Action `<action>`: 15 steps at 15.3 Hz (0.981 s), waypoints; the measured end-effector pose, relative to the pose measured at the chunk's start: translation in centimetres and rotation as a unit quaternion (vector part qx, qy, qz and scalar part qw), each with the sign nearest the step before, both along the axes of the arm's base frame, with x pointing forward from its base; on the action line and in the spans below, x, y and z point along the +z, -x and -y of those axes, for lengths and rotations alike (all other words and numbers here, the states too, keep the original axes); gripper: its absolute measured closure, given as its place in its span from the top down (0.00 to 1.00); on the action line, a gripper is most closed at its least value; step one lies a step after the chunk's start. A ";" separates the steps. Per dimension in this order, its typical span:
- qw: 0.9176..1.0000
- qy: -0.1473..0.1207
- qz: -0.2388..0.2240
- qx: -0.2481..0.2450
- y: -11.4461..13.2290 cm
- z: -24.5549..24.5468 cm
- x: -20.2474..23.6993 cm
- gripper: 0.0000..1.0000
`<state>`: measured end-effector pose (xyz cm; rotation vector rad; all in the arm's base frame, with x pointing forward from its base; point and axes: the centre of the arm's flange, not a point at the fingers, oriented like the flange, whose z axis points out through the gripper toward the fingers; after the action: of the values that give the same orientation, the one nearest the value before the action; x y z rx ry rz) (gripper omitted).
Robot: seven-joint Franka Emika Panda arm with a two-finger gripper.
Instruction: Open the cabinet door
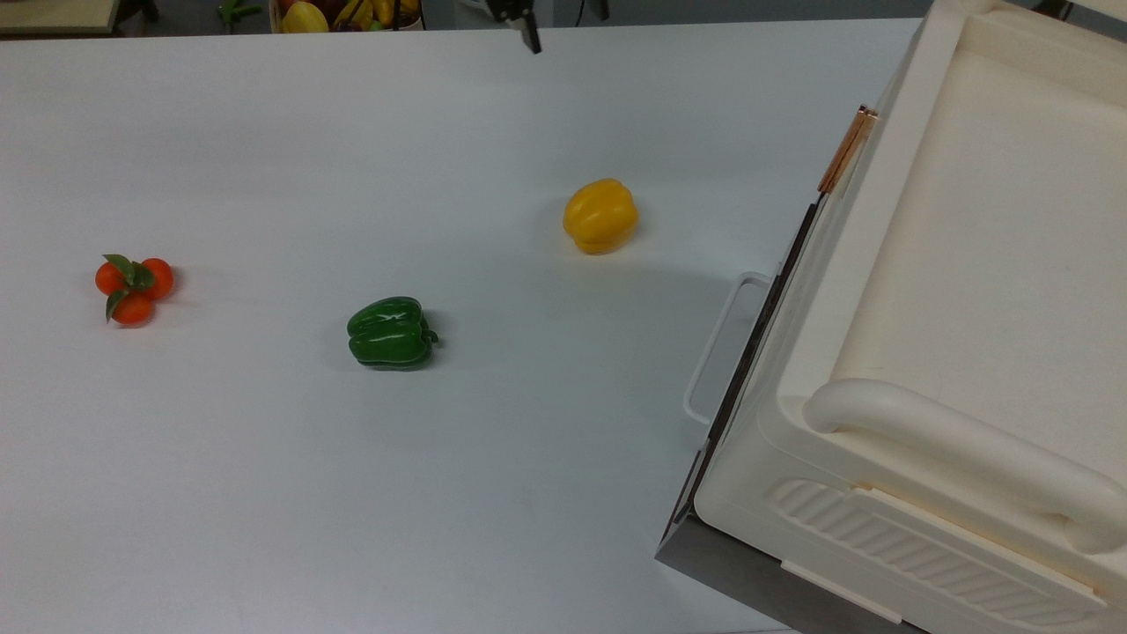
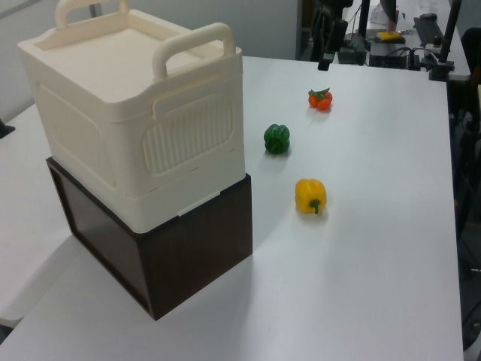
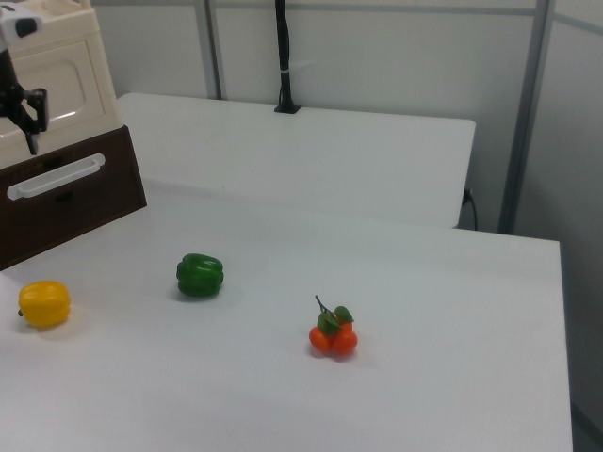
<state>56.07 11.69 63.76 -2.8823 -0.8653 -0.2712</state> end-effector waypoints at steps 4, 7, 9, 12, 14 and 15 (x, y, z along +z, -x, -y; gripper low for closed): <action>0.999 0.000 0.014 0.051 0.6 -3.4 1.0 0.41; 0.996 -0.004 0.033 0.085 0.6 -6.2 1.7 0.41; 0.993 -0.014 0.067 0.099 0.2 -8.3 2.2 0.41; 0.988 -0.023 0.094 0.119 -0.7 -10.2 1.9 0.43; 0.982 -0.024 0.115 0.149 -1.4 -11.0 1.7 0.43; 0.978 -0.025 0.126 0.161 -1.8 -11.3 1.6 0.43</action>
<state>57.88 22.99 65.36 -2.6409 -1.3272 -0.6211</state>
